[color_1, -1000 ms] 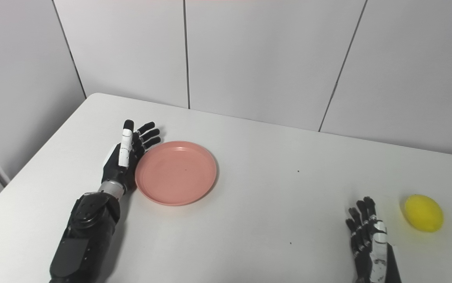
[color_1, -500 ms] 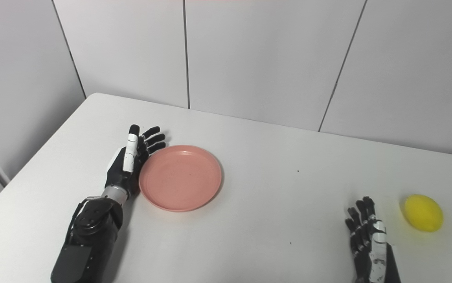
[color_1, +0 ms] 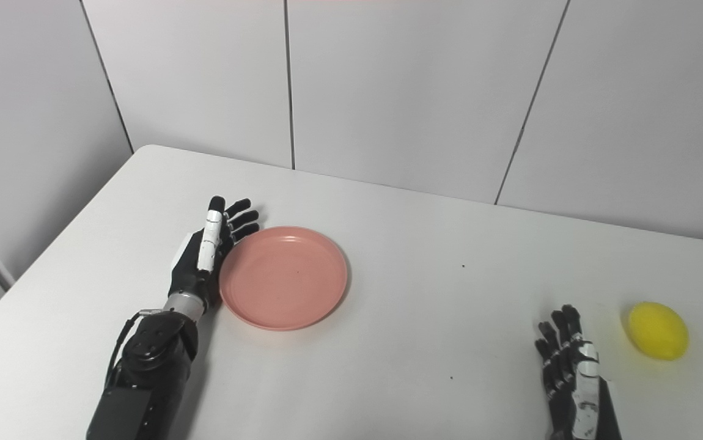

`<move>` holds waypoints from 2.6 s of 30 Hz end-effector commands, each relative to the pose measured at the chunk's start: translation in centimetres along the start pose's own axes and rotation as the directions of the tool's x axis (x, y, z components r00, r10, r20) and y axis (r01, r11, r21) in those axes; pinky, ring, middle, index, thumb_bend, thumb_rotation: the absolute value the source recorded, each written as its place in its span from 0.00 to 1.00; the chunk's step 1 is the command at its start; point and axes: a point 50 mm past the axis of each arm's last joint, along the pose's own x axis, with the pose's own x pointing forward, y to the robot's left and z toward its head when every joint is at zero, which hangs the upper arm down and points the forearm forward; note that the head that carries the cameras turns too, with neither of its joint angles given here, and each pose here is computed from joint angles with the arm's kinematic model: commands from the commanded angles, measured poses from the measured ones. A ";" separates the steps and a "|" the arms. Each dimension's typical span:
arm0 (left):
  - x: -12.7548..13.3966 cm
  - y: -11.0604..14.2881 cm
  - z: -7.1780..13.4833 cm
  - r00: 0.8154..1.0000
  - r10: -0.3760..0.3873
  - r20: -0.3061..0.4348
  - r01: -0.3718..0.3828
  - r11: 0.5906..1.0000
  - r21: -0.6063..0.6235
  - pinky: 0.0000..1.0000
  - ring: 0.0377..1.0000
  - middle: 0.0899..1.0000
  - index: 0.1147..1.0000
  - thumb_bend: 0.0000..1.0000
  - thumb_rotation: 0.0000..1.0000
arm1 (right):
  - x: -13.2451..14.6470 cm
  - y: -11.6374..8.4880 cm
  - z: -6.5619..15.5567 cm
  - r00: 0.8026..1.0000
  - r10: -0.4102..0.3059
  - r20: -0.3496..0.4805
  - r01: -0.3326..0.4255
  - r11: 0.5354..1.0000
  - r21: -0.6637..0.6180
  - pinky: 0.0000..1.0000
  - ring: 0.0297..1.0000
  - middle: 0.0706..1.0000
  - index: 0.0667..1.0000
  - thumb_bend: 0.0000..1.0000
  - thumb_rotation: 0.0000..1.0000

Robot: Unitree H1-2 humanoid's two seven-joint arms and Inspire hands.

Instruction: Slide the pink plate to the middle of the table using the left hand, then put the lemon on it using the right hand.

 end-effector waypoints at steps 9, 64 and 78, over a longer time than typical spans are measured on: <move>-1.3 -2.7 -1.4 0.998 -0.041 -0.053 0.042 0.999 0.014 0.79 0.82 0.80 0.79 0.74 1.00 | -0.8 0.6 -1.3 0.999 0.004 -0.039 -0.003 0.999 0.037 1.00 0.97 0.99 0.98 0.70 1.00; -4.5 -10.9 -2.9 0.983 -0.174 -0.051 0.174 0.985 0.005 0.93 0.89 0.89 0.84 0.71 0.97 | -0.8 1.9 -1.1 0.999 0.011 -0.038 -0.009 0.999 0.044 1.00 0.96 0.98 0.97 0.72 0.99; -5.0 -12.0 -3.0 0.980 -0.198 -0.036 0.199 0.980 0.024 0.98 0.93 0.91 0.87 0.63 0.99 | -0.8 2.1 -1.2 0.999 0.012 -0.043 -0.010 0.999 0.041 1.00 0.96 0.98 0.97 0.73 0.99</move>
